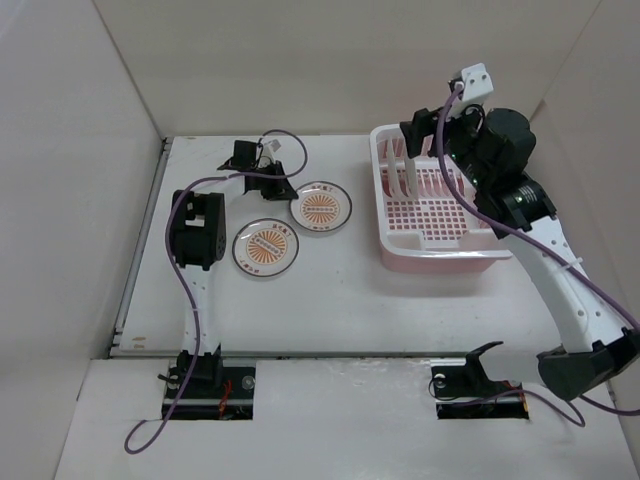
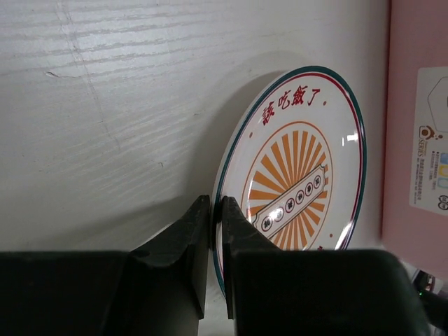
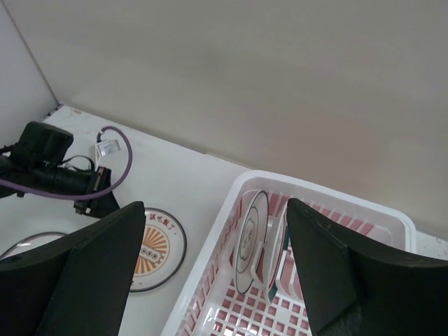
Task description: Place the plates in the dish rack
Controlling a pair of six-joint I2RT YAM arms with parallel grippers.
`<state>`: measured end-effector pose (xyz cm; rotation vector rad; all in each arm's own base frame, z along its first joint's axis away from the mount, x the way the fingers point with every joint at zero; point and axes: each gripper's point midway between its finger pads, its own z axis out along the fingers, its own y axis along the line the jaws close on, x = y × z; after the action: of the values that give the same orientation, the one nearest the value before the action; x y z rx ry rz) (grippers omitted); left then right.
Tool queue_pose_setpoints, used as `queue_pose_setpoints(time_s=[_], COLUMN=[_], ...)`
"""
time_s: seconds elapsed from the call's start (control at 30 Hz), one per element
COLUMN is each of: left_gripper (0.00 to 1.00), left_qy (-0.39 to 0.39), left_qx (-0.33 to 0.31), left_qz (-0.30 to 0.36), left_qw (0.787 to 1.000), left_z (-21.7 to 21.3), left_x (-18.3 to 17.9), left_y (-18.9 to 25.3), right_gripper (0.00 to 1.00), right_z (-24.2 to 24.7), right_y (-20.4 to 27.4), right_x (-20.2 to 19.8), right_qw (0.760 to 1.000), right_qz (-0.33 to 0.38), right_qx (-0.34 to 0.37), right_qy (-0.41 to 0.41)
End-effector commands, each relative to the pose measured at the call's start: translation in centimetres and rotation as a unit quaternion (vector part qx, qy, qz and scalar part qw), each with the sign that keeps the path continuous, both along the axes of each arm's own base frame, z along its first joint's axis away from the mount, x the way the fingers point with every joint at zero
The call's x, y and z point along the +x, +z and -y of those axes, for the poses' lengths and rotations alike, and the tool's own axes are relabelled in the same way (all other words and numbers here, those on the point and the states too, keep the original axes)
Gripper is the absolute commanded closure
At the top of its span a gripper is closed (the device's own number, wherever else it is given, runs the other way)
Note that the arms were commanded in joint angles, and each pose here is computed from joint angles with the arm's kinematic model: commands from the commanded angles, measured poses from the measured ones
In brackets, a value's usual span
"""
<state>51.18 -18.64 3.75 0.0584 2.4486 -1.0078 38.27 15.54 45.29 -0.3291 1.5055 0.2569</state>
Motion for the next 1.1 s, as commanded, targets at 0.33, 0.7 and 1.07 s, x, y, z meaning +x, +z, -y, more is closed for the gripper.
queue_pose_setpoints(time_s=[0.33,0.7,1.07], left_gripper=[1.00,1.00,1.00], left_qy=[0.214,0.304,0.343], left_qx=[-0.069,-0.133,-0.179], left_qz=[-0.010,-0.039,-0.081], left_qw=[0.974,0.943,0.919], left_z=[-5.0,-9.3,-8.2], left_x=[3.4,-0.5,-4.7], left_y=[12.8,18.6,20.7], right_gripper=[0.00,0.00,0.00], right_z=[-9.6,-19.1,-25.1], right_y=[-7.6,-11.2,-14.3], right_x=[0.9,2.1,4.4], right_qw=[0.986,0.957,0.927], right_qz=[-0.014,0.015,0.052], right_qx=[-0.130,-0.225,-0.334], right_qy=[0.103,0.182,0.160])
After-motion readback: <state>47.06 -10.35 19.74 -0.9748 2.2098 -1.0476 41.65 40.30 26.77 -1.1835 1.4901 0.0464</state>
